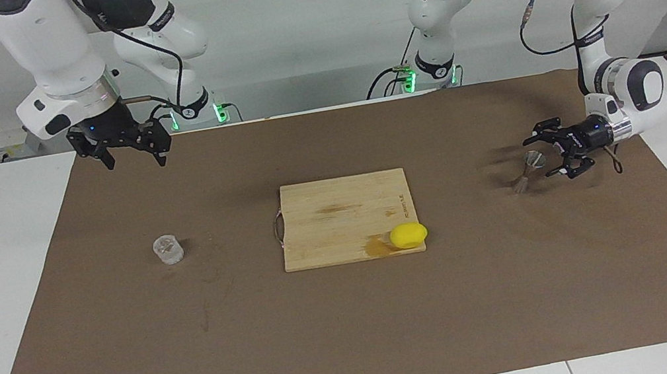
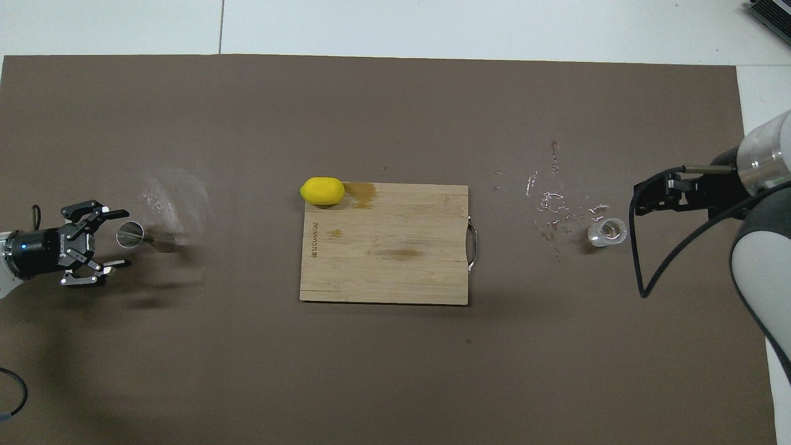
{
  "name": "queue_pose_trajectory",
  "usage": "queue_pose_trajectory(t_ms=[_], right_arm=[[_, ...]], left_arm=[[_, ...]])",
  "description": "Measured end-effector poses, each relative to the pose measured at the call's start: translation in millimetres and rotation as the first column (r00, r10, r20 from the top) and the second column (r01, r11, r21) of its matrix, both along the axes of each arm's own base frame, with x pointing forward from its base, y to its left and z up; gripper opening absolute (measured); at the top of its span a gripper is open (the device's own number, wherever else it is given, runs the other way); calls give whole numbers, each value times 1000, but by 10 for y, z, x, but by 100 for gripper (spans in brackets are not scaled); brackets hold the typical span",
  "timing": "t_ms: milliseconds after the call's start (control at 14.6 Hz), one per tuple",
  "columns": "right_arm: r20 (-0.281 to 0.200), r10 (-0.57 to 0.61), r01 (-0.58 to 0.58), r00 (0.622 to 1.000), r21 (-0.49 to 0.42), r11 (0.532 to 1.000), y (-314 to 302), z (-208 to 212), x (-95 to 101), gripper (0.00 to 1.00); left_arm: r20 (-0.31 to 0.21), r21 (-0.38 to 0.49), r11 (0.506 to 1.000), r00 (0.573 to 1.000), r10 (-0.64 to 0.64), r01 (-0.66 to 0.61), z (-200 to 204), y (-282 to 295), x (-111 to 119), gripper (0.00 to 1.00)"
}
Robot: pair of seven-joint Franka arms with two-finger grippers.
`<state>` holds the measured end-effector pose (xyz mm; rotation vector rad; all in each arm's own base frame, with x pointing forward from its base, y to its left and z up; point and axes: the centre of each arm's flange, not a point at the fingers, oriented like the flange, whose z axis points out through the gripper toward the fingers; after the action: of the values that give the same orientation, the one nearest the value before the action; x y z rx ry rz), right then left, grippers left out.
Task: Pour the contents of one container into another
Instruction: 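Close the left gripper around the small steel cup, then lift and carry the steel cup with the left gripper onto the cutting board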
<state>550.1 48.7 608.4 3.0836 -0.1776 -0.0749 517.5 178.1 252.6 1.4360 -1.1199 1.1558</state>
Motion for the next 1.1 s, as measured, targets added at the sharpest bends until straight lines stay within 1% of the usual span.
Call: queue_pose_trajectory(t_ms=[206,343,411,480,548,891,1096], right_arm=[[0,0,0,1000,0,1000,0,0,0,100],[0,0,0,1000,0,1000,0,0,0,100],[0,0,0,1000,0,1000,0,0,0,100],[0,0,0,1000,0,1000,0,0,0,100],[0,0,0,1000,0,1000,0,0,0,100],[-2,0,0,1000,0,1000,0,-7,-2,100],[-4,0,0,1000,0,1000,0,-12,-3,100]], left_arm=[[7,0,1000,1000,-3,3,1,-15,5,97],[24,1,1000,1000,-7,7,1,-26,9,80],[26,1,1000,1000,-9,9,0,-34,11,79],[27,1,1000,1000,-10,10,0,-39,13,70],[30,2,1000,1000,-11,11,0,-43,15,57],[33,3,1000,999,-12,12,2,-46,18,51],[40,-3,1000,999,-4,4,20,-51,41,51]])
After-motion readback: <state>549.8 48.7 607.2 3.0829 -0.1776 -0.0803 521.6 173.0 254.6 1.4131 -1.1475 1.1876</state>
